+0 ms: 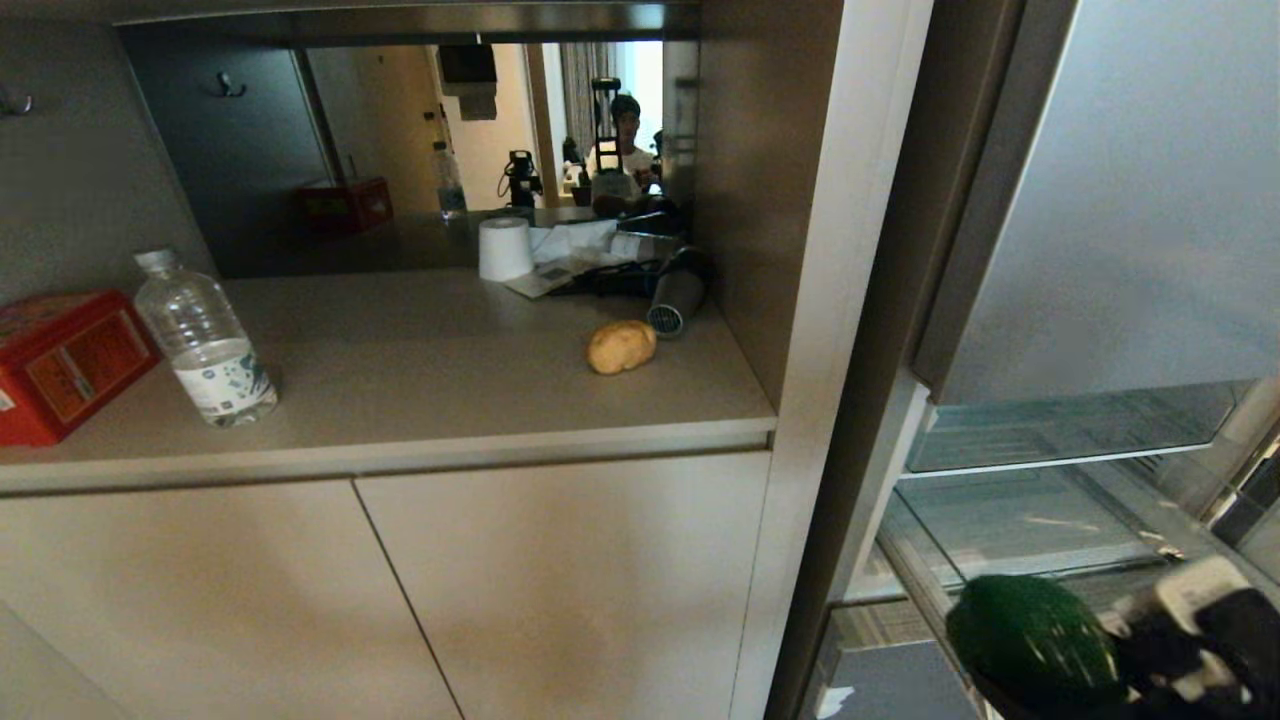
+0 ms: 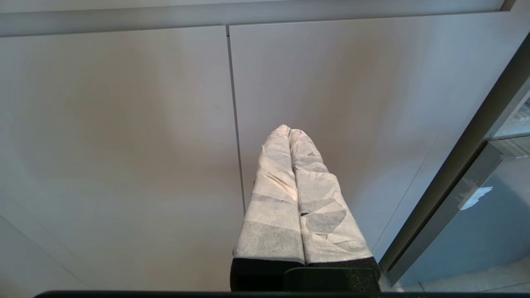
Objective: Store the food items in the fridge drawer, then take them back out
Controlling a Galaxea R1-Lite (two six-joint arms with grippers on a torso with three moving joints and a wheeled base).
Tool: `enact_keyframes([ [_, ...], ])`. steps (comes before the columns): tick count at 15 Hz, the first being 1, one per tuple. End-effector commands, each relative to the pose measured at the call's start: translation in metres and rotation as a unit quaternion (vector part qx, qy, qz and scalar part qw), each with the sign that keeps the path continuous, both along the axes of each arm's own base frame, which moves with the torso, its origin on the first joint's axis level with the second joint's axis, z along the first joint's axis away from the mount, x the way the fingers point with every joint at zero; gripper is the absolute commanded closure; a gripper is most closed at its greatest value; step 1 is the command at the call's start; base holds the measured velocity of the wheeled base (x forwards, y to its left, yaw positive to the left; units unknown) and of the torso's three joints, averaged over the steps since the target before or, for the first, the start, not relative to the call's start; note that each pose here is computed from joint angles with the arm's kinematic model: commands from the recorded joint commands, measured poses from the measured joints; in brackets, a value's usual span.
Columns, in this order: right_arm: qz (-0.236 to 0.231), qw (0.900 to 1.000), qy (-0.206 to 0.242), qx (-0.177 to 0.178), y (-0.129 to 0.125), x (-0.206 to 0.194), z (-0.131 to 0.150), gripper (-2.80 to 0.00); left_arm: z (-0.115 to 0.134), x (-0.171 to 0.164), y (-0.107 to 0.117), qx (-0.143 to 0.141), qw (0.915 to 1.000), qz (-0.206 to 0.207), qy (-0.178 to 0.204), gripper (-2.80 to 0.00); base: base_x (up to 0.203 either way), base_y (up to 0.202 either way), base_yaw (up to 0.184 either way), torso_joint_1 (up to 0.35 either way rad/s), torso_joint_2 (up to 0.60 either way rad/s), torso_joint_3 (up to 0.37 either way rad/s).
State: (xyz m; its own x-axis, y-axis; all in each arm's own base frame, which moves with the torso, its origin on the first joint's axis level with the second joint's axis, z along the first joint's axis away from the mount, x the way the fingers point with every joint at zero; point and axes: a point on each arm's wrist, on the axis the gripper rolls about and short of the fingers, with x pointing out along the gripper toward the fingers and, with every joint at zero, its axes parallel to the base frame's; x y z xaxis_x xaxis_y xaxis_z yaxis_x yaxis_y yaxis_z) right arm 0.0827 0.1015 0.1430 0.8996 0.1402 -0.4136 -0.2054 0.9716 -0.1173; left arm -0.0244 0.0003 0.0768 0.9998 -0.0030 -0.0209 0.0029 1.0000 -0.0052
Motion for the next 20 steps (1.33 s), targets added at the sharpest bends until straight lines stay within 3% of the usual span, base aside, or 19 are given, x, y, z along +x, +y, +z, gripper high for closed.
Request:
enact_keyframes([
  [1, -0.018, 1.000, 0.003, 0.025, -0.033, -0.020, -0.006, 0.00, 0.000, 0.000, 0.000, 0.000, 1.0000, 0.000, 0.001, 0.00, 0.000, 0.000, 0.000, 0.000, 0.00, 0.000],
  [3, -0.067, 0.997, 0.030, 0.035, -0.057, -0.031, -0.017, 0.00, 0.000, 0.000, 0.000, 0.000, 1.0000, 0.000, 0.001, 0.00, 0.000, 0.000, 0.000, 0.000, 0.00, 0.000],
  [6, -0.164, 0.985, 0.048, 0.037, -0.075, -0.034, -0.026, 0.00, 0.000, 0.000, 0.000, 0.000, 1.0000, 0.000, 0.001, 0.00, 0.000, 0.000, 0.000, 0.000, 0.00, 0.000],
  [9, -0.246, 0.966, 0.074, 0.028, -0.077, -0.020, -0.026, 0.00, 0.000, 0.000, 0.000, 0.000, 1.0000, 0.000, 0.001, 0.00, 0.000, 0.000, 0.000, 0.000, 0.00, 0.000],
  [11, -0.303, 0.948, 0.095, 0.032, -0.076, 0.001, -0.021, 0.00, 0.000, 0.000, 0.000, 0.000, 1.0000, 0.000, 0.001, 0.00, 0.000, 0.000, 0.000, 0.000, 0.00, 0.000],
  [15, -0.360, 0.925, 0.116, 0.033, -0.070, 0.049, -0.027, 0.00, 0.000, 0.000, 0.000, 0.000, 1.0000, 0.000, 0.001, 0.00, 0.000, 0.000, 0.000, 0.000, 0.00, 0.000],
  [18, -0.402, 0.905, 0.136, 0.024, -0.075, 0.084, -0.046, 0.00, 0.000, 0.000, 0.000, 0.000, 1.0000, 0.001, 0.001, 0.00, 0.000, 0.000, 0.000, 0.000, 0.00, 0.000],
  [20, -0.416, 0.898, 0.144, 0.023, -0.079, 0.104, -0.061, 0.00, 0.000, 0.000, 0.000, 0.000, 1.0000, 0.000, 0.001, 0.00, 0.000, 0.000, 0.000, 0.000, 0.00, 0.000],
])
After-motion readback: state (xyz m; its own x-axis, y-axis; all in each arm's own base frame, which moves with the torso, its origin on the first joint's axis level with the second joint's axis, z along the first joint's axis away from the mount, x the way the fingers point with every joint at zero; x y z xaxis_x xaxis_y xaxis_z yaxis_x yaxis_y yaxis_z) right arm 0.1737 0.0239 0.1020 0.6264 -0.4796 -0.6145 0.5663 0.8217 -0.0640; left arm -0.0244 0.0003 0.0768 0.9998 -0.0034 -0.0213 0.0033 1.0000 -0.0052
